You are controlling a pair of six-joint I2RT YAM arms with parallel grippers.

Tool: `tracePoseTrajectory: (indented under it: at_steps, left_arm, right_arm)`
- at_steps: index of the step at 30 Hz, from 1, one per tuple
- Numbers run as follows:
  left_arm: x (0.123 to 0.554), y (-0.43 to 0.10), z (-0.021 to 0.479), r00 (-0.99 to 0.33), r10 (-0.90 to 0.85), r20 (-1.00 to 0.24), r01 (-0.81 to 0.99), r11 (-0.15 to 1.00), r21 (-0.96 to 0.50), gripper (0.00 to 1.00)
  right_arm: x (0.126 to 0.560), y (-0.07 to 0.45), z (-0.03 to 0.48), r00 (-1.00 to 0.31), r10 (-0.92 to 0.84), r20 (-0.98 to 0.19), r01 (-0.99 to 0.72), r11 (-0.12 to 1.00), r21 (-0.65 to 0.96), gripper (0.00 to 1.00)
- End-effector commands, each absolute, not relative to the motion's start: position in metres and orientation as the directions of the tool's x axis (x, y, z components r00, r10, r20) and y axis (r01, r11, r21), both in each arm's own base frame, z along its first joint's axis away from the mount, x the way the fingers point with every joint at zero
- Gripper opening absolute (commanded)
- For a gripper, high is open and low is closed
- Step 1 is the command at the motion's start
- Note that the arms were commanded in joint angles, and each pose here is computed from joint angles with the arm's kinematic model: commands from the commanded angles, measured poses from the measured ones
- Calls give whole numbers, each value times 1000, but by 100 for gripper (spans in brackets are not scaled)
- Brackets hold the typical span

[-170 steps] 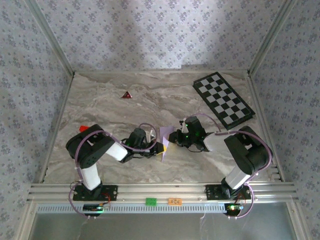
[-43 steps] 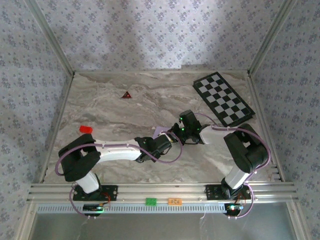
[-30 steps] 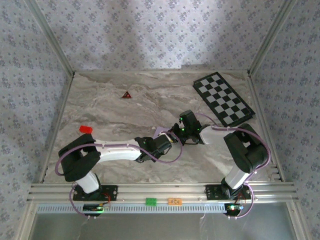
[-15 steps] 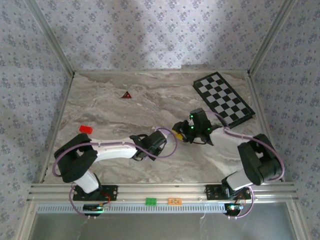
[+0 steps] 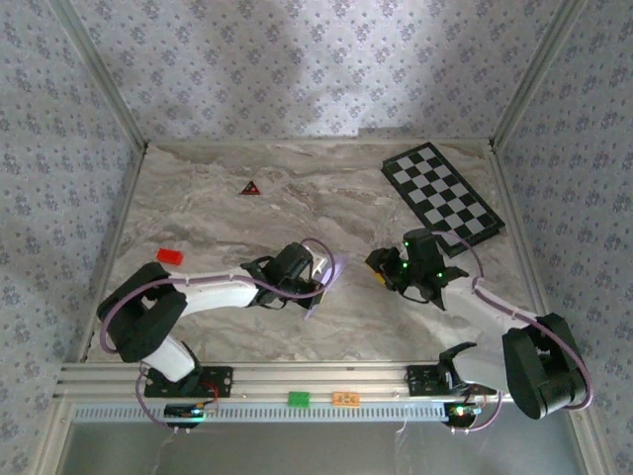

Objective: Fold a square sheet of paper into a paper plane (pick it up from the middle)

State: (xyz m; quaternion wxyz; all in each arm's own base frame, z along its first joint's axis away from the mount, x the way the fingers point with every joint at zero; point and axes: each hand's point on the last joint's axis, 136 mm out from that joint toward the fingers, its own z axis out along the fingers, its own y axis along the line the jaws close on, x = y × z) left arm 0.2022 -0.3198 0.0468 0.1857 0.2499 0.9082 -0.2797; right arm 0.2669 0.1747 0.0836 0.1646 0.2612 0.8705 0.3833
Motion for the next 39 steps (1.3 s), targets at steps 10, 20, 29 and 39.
tracePoseTrajectory:
  at_steps: [10,20,29,39]
  left_arm:
    - [196,-334,31,-864,298,-407,492,675,-550,0]
    - [195,-350,30,-901,247,-357,431,611,-664,0]
    - [193,-358,21,-936,205,-285,351,588,-729,0]
    - [197,-359,20,-965,121,-235,261,566,-782,0]
  right_arm:
    - [264,180,82,-831,535,-153,252,606,755,42]
    - [264,198,77,-867,473,-158,193,611,768,39]
    - [258,228,77,-913,310,-265,9,665,747,24]
    - [252,246,61,-944,238,-228,-16,657,753,18]
